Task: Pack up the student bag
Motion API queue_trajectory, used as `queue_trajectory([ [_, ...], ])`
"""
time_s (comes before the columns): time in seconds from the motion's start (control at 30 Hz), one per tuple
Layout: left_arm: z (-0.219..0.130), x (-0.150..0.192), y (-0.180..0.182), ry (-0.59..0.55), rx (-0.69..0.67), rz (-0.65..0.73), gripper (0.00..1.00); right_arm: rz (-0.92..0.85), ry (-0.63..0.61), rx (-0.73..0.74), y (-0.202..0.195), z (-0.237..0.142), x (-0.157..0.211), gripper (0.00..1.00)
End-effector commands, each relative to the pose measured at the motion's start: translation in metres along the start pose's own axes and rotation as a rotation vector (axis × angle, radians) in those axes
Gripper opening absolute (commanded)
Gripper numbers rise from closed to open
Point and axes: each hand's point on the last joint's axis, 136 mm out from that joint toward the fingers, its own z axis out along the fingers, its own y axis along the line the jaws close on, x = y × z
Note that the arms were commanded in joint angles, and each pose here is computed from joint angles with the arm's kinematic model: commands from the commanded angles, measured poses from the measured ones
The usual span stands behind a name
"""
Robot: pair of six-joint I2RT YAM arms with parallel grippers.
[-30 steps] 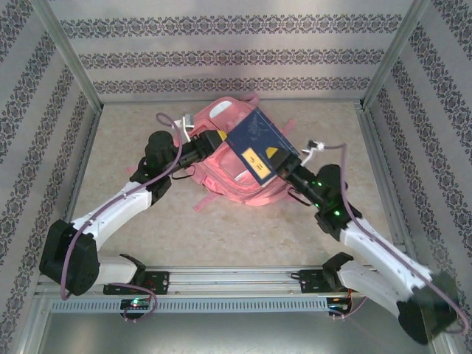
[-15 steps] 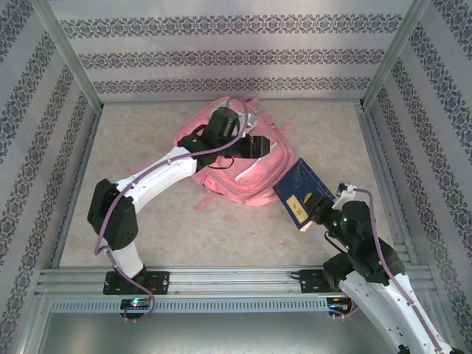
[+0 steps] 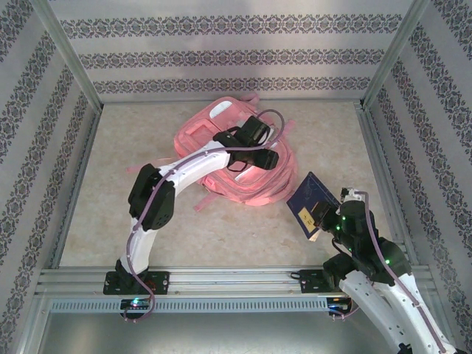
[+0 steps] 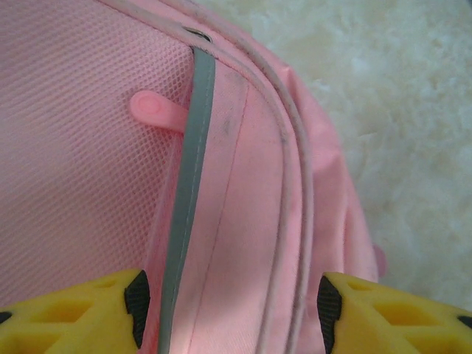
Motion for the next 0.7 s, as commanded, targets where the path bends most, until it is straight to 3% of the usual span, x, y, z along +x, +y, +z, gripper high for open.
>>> queue_trajectory([
  [0.0, 0.000, -0.010, 0.000, -0.010, -0.005, 0.048, 0.62, -0.012, -0.002, -0.046, 0.013, -0.010, -0.007, 0.00],
  [0.13, 0.010, 0.000, 0.000, 0.007, 0.016, 0.041, 0.60, 0.000, 0.004, -0.052, 0.015, -0.008, -0.007, 0.00],
  [0.2, 0.013, 0.004, -0.002, 0.015, 0.041, 0.030, 0.53, -0.002, 0.006, -0.053, 0.017, -0.006, -0.007, 0.00],
  [0.47, 0.013, 0.002, 0.003, 0.015, 0.114, -0.068, 0.05, 0.003, -0.019, -0.064, 0.025, 0.002, -0.016, 0.00],
  [0.53, 0.007, -0.005, 0.009, -0.002, 0.111, -0.096, 0.00, 0.004, -0.024, -0.068, 0.027, 0.003, -0.019, 0.00],
  [0.67, -0.016, -0.022, 0.015, -0.054, 0.117, -0.121, 0.00, 0.006, -0.029, -0.051, 0.027, 0.007, -0.023, 0.00],
])
